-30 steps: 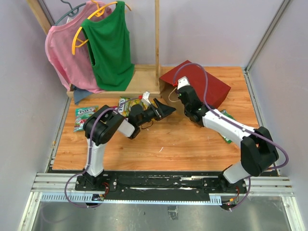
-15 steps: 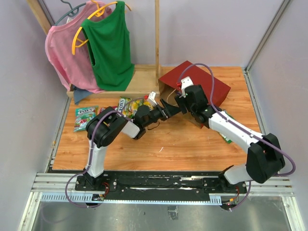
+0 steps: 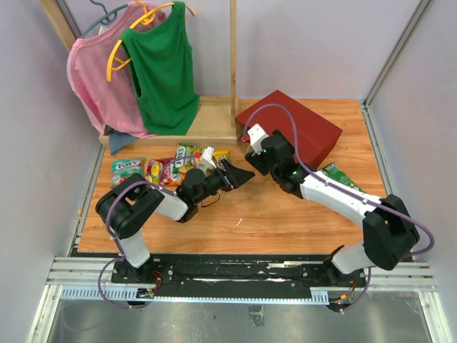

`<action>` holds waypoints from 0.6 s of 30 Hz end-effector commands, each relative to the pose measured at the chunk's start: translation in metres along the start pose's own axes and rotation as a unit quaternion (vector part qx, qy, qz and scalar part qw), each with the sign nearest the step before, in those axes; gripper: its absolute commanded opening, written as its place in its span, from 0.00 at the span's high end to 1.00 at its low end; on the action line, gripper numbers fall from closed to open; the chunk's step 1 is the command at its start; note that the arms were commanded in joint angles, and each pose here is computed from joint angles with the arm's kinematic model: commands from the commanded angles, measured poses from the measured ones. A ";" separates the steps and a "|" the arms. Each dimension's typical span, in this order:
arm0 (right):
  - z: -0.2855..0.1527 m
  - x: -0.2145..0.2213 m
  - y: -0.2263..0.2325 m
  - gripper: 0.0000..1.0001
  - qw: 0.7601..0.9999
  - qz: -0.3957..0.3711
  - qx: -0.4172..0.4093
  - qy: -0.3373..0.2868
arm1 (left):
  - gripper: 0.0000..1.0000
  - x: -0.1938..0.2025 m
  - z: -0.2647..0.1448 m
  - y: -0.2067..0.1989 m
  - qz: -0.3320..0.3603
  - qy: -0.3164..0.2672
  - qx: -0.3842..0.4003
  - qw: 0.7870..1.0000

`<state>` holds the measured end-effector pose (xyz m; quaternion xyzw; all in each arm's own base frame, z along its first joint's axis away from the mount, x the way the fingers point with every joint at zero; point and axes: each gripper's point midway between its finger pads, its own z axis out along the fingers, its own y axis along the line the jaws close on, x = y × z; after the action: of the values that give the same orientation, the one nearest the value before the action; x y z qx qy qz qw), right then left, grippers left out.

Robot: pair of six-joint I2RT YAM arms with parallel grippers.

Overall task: Take the snacks out of the paper bag
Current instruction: Adjust the paper bag at the center of the board.

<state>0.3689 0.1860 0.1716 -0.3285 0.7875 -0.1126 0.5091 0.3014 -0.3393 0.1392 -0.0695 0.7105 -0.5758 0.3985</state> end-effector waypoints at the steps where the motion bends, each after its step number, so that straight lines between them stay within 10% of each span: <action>1: 0.008 -0.009 0.010 0.13 0.995 -0.093 0.028 -0.011 | 0.15 0.001 -0.012 0.013 0.021 -0.005 -0.024 0.999; 12: 0.005 -0.054 0.023 0.14 0.989 -0.111 0.051 -0.079 | 0.15 0.002 -0.011 0.016 0.030 -0.001 -0.028 0.999; 18: 0.009 -0.062 0.017 0.30 0.991 -0.098 0.052 -0.076 | 0.15 0.002 -0.010 0.014 0.035 0.002 -0.027 0.999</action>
<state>0.3776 0.2333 0.1790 -0.4100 0.7097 -0.1781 0.5445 0.2934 -0.3283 0.1150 -0.0639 0.7381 -0.5431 0.3953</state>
